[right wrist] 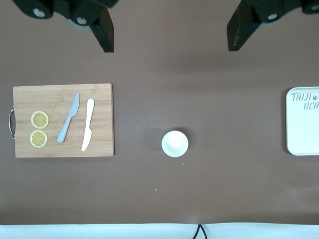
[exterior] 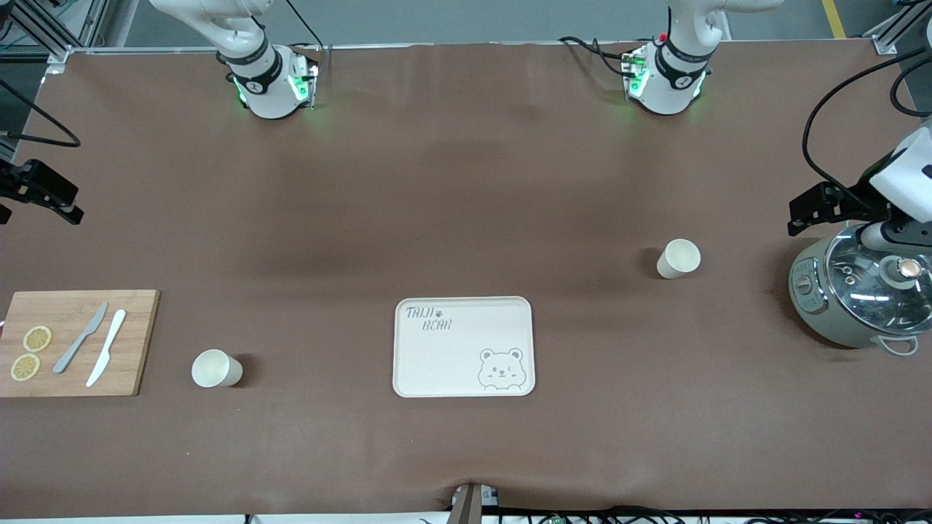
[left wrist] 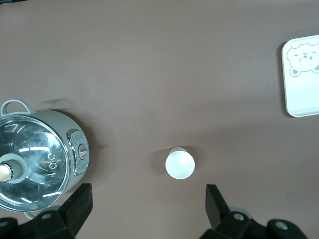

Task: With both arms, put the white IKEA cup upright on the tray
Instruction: 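Move the left gripper down toward the white cup beside the pot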

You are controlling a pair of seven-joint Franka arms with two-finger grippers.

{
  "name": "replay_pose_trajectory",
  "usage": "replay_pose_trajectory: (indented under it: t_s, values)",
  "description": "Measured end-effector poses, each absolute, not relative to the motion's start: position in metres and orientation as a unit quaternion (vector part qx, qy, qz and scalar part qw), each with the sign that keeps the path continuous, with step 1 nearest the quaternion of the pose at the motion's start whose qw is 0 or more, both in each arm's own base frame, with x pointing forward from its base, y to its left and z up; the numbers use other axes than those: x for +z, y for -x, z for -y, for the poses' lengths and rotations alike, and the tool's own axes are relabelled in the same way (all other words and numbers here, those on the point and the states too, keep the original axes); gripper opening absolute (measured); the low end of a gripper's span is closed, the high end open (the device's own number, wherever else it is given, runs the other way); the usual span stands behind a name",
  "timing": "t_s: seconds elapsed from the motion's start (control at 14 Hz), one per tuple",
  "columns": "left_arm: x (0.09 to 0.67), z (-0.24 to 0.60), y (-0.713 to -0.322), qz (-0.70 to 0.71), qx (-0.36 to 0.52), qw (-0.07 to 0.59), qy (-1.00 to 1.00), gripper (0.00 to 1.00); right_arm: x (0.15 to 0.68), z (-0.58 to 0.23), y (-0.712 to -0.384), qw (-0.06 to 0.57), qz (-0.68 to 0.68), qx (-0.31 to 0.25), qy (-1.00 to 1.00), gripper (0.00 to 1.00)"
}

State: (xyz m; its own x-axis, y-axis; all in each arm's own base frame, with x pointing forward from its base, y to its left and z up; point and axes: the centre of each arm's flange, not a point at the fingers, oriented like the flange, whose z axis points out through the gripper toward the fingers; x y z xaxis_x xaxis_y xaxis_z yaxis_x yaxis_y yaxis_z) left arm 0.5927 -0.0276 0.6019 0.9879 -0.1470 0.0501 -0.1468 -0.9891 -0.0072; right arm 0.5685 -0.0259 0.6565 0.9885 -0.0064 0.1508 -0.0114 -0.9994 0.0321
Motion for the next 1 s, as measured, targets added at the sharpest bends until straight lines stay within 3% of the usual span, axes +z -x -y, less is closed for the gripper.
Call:
replay_pose_trajectory:
  t_s: [0.57,1.0]
  values:
    - [0.578,0.047,-0.597,-0.074,-0.012,0.001,0.997,1.0,0.664,0.026,-0.568,0.016,0.005,0.083,-0.996,1.0]
    - [0.432,0.05,-0.588,-0.078,-0.011,0.001,0.997,1.0,0.665,0.026,-0.568,0.016,0.005,0.085,-0.996,1.0]
